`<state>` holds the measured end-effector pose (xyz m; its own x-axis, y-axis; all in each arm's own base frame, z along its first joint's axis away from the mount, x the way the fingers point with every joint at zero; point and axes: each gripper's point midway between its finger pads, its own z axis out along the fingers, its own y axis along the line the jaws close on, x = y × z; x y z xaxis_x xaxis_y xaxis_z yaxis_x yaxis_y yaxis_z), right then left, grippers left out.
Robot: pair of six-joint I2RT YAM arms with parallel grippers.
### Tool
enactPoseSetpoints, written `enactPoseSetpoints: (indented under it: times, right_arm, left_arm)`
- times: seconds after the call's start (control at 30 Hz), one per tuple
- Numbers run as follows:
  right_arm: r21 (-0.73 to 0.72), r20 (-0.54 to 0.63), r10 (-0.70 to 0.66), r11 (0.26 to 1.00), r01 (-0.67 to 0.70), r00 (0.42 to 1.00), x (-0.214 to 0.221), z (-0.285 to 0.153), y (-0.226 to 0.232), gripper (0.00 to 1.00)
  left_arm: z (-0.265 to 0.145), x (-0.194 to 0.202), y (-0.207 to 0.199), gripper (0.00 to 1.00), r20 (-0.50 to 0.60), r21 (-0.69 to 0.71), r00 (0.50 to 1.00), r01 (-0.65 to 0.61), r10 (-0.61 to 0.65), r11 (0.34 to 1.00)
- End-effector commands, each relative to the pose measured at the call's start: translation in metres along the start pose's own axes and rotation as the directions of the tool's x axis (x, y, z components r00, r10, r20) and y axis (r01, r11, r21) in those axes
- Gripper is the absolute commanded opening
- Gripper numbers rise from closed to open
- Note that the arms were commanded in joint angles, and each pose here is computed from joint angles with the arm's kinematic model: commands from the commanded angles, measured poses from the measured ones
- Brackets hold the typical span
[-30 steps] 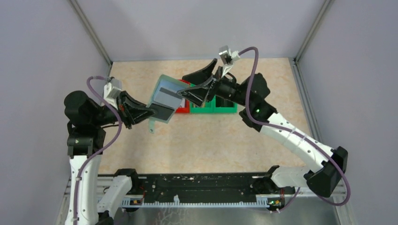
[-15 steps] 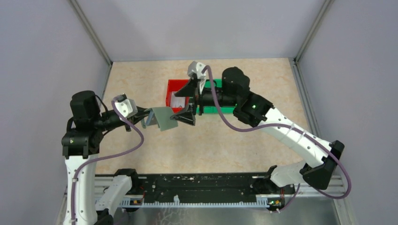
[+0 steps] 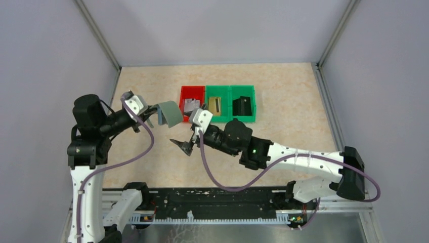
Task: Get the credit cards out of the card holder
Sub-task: Remove the credit card from the card holder.
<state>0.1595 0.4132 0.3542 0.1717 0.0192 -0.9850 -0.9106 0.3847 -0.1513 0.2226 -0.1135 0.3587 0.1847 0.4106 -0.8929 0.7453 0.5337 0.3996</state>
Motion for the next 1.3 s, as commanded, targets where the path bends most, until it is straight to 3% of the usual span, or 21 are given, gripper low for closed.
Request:
enactPoseSetpoints:
  times: [0.0, 0.13, 0.27, 0.43, 0.6, 0.9, 1.07, 1.27]
  right_arm:
    - [0.234, 0.206, -0.218, 0.958, 0.168, 0.954, -0.055, 0.003, -0.028, 0.99]
    - [0.329, 0.182, -0.390, 0.889, 0.318, 0.903, -0.045, 0.014, -0.026, 0.99]
    - [0.335, 0.176, -0.462, 0.859, 0.388, 0.869, -0.044, 0.030, -0.017, 0.99]
    - [0.373, 0.179, -0.529, 0.817, 0.440, 0.830, -0.048, 0.044, -0.008, 0.99]
    - [0.507, 0.158, -0.611, 0.724, 0.467, 0.776, -0.057, 0.044, -0.013, 0.98]
    - [0.772, 0.068, -0.703, 0.487, 0.409, 0.708, -0.074, 0.018, -0.042, 0.94]
    - [0.774, 0.098, -0.684, 0.509, 0.377, 0.723, -0.077, 0.011, -0.042, 0.90]
    - [0.825, 0.100, -0.693, 0.459, 0.330, 0.714, -0.090, -0.007, -0.051, 0.82]
  left_arm:
    - [0.000, -0.022, 0.010, 0.00, 0.032, -0.011, 0.993, 0.116, -0.115, 0.993]
    - [-0.003, -0.033, 0.003, 0.00, 0.053, 0.013, 0.985, 0.162, -0.162, 0.987]
    - [-0.008, -0.048, 0.004, 0.00, 0.079, 0.013, 0.982, 0.173, -0.174, 0.985]
    - [-0.011, -0.062, 0.005, 0.00, 0.100, 0.025, 0.973, 0.207, -0.208, 0.978]
    - [-0.014, -0.070, 0.003, 0.00, 0.118, 0.034, 0.974, 0.193, -0.196, 0.981]
    - [-0.020, -0.076, -0.012, 0.00, 0.142, 0.083, 0.975, 0.157, -0.168, 0.984]
    - [-0.019, -0.074, -0.015, 0.00, 0.144, 0.094, 0.976, 0.153, -0.165, 0.984]
    - [-0.020, -0.074, -0.017, 0.00, 0.147, 0.095, 0.977, 0.141, -0.154, 0.985]
